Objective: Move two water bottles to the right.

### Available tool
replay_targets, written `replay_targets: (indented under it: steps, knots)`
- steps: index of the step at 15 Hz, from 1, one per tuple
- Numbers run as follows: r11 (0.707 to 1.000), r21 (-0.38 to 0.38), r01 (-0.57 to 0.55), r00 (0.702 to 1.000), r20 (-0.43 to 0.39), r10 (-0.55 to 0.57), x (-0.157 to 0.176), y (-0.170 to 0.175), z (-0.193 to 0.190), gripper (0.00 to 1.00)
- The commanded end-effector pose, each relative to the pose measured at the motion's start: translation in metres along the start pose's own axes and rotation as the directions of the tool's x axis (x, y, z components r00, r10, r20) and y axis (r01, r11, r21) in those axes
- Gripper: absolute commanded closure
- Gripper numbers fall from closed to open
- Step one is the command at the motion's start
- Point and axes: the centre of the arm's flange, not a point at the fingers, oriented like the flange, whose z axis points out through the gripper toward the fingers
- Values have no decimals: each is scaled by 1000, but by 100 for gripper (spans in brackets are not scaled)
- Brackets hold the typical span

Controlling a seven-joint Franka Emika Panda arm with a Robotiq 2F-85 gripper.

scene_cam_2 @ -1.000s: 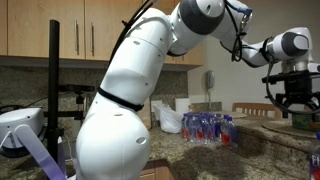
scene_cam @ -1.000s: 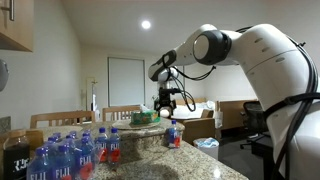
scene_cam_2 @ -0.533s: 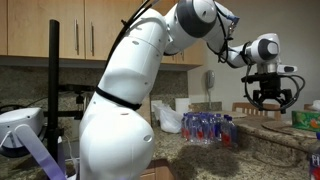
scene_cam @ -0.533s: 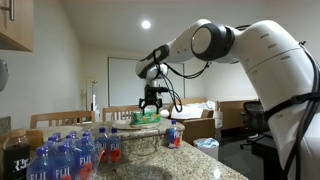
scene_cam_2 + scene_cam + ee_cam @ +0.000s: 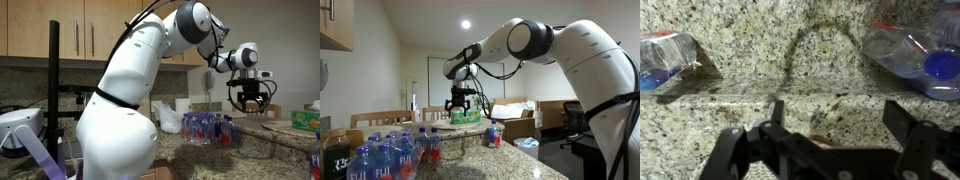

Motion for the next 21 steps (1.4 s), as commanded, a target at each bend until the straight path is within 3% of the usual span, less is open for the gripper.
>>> replay_targets:
  steps: [1,3,14,21]
  knots:
    - [1000,2,1,1000,16,-1,3,1,1,0]
    - [999,20,37,998,43,-38,8,-8,1,0]
    - [981,-33,192,975,121,-186,11,-106,-22,0]
    - [963,-79,257,953,189,-238,31,-131,11,0]
